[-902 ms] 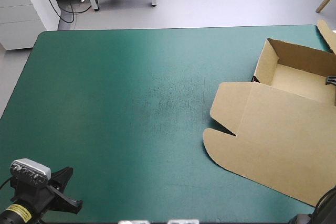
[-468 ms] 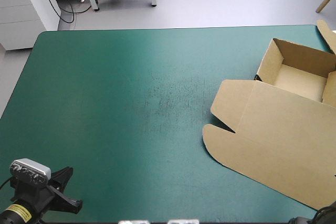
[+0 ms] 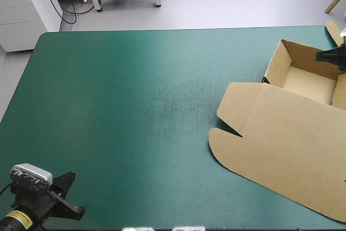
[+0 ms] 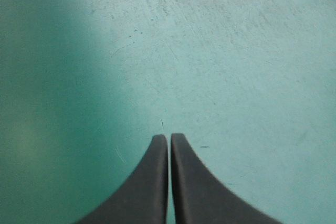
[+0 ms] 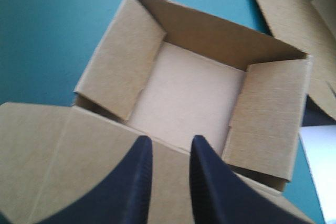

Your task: Fold the box

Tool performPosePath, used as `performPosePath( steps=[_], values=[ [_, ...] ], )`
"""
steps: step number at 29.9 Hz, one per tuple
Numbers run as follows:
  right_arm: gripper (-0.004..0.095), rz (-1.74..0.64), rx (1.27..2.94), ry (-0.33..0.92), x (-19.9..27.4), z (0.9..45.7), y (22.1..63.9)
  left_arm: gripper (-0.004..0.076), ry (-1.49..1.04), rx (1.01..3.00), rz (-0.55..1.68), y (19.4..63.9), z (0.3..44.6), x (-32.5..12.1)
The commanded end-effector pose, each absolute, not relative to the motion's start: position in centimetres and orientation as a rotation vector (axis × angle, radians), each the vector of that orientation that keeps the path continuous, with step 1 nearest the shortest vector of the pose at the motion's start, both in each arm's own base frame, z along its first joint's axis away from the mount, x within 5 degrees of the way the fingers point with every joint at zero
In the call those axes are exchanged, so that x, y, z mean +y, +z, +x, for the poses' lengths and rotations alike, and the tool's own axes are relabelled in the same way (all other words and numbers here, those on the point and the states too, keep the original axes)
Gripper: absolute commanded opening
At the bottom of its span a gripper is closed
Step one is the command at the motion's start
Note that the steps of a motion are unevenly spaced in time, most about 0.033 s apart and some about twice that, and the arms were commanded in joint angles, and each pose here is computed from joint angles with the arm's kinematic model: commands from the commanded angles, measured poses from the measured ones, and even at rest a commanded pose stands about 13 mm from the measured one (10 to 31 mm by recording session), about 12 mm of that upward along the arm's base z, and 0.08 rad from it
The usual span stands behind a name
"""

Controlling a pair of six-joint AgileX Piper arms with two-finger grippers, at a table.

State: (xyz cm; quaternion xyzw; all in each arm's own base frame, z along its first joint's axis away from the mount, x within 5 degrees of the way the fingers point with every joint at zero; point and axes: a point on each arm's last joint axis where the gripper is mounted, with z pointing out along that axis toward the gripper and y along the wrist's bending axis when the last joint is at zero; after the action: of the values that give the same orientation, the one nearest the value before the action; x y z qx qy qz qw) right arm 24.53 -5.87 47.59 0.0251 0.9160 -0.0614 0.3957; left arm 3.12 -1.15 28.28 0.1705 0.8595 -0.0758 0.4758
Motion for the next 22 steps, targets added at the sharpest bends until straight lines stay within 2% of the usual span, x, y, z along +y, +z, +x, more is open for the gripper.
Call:
performPosePath(
  steps=[1, 2, 6, 12, 17, 22],
  values=[
    [0.0010, -0.073, 2.248, -0.097, -2.4, 22.7, 48.4, -0.0008, -0.220, 2.028, 0.397, 29.5, 3.4, -1.4],
    [-0.0017, -0.100, 2.255, -0.065, -1.4, 22.4, 48.0, -0.0008, -0.220, 2.028, 0.397, 29.5, 3.4, -1.4],
    [-0.0015, -0.267, 2.274, 0.022, 1.9, 20.8, 46.1, -0.0008, -0.221, 2.028, 0.395, 29.5, 3.4, -1.4],
    [-0.0014, -0.407, 2.171, 0.135, 4.9, 17.6, 42.6, -0.0008, -0.225, 2.030, 0.389, 29.5, 3.4, -1.4],
    [-0.0015, -0.428, 2.097, 0.198, 5.3, 14.6, 38.4, -0.0008, -0.226, 2.030, 0.387, 29.5, 3.4, -1.4],
    [-0.0015, -0.421, 2.105, 0.191, 4.3, 12.1, 33.8, -0.0008, -0.226, 2.030, 0.387, 29.5, 3.4, -1.4]
  ],
)
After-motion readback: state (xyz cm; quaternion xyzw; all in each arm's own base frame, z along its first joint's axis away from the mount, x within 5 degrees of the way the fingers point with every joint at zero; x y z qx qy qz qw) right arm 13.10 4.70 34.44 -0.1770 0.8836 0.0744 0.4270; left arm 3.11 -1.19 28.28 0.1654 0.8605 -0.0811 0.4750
